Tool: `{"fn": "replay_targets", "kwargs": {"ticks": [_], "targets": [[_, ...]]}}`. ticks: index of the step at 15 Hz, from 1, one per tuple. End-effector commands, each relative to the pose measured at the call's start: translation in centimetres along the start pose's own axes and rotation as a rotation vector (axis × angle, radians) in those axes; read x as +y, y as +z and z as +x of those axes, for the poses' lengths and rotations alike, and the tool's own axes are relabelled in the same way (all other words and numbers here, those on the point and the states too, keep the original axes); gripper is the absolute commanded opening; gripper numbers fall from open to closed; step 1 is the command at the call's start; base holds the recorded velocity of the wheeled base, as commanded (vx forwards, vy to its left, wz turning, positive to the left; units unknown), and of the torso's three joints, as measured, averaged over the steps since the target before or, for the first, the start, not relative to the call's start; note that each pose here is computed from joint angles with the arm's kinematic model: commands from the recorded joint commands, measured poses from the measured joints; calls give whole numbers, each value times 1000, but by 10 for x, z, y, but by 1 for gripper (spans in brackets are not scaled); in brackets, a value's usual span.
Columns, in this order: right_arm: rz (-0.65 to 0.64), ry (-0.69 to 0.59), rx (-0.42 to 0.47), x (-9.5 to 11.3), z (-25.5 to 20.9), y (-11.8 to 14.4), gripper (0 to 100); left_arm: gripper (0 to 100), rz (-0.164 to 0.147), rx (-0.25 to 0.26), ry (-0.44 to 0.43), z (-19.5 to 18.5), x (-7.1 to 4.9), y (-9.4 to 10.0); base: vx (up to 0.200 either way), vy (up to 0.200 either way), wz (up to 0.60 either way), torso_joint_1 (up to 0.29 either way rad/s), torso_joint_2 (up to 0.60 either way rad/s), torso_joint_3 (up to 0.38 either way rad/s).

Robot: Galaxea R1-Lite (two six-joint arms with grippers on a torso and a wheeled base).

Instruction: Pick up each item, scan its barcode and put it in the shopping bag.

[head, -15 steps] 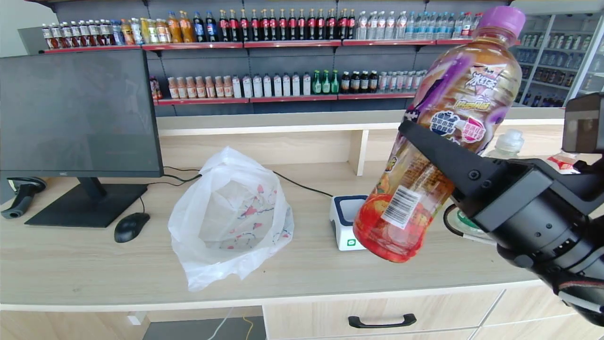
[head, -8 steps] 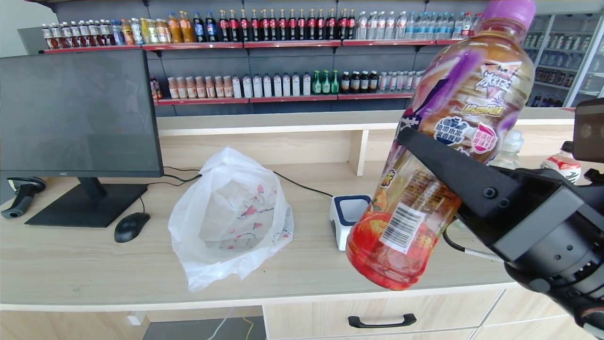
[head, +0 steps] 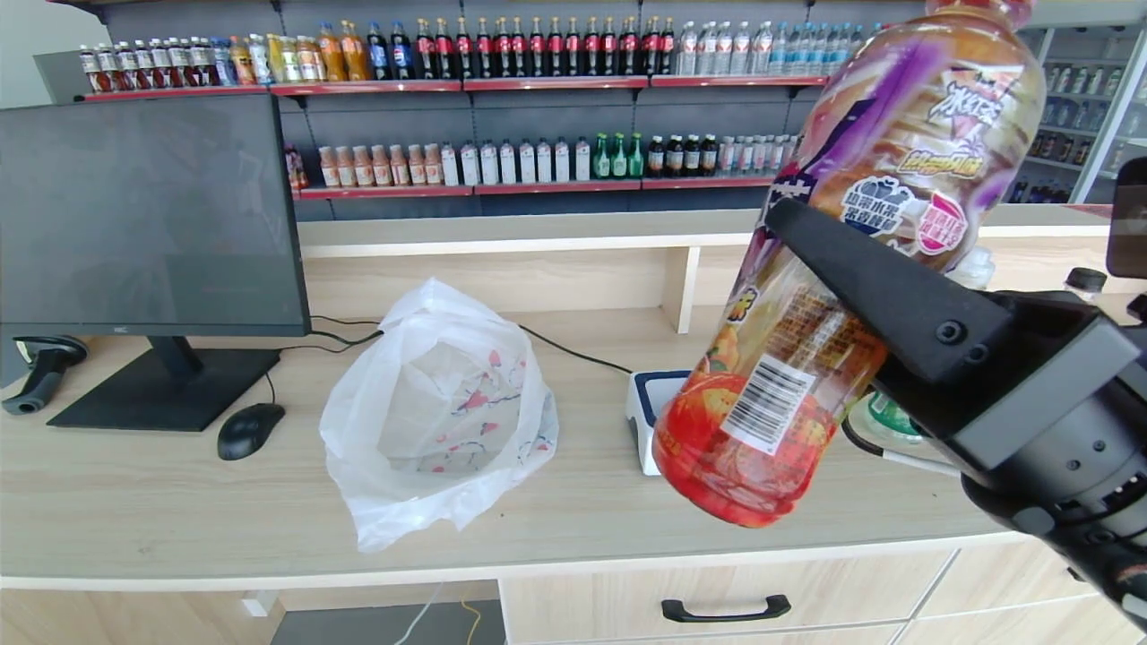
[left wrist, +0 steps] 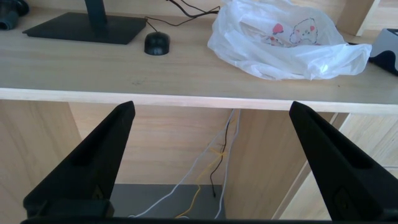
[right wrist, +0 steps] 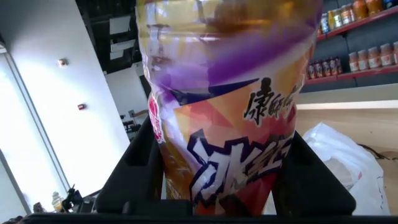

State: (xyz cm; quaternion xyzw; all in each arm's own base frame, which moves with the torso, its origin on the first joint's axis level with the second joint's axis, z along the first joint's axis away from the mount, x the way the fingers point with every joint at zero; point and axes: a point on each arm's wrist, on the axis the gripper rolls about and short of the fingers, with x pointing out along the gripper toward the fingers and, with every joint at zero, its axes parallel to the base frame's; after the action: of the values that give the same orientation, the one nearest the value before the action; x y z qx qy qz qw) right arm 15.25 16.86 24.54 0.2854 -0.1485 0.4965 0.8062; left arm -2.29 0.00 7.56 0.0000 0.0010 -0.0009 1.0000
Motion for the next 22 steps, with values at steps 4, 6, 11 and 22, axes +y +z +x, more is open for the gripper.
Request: {"fn": "replay_targets", "kwargs": {"ticks": [4,6,11,22], "targets": [[-3,2,3,0,1,-1,0,100,0,0,0,0,0,0,0,0,0,0,0,0],[-4,4,2,0,1,-1,0,100,0,0,0,0,0,0,0,0,0,0,0,0],[-8,5,4,0,0,-1,0,100,0,0,0,0,0,0,0,0,0,0,0,0],[-282,-57,177,-10,-34,-30,0,100,0,0,0,0,0,0,0,0,0,0,0,0]]}}
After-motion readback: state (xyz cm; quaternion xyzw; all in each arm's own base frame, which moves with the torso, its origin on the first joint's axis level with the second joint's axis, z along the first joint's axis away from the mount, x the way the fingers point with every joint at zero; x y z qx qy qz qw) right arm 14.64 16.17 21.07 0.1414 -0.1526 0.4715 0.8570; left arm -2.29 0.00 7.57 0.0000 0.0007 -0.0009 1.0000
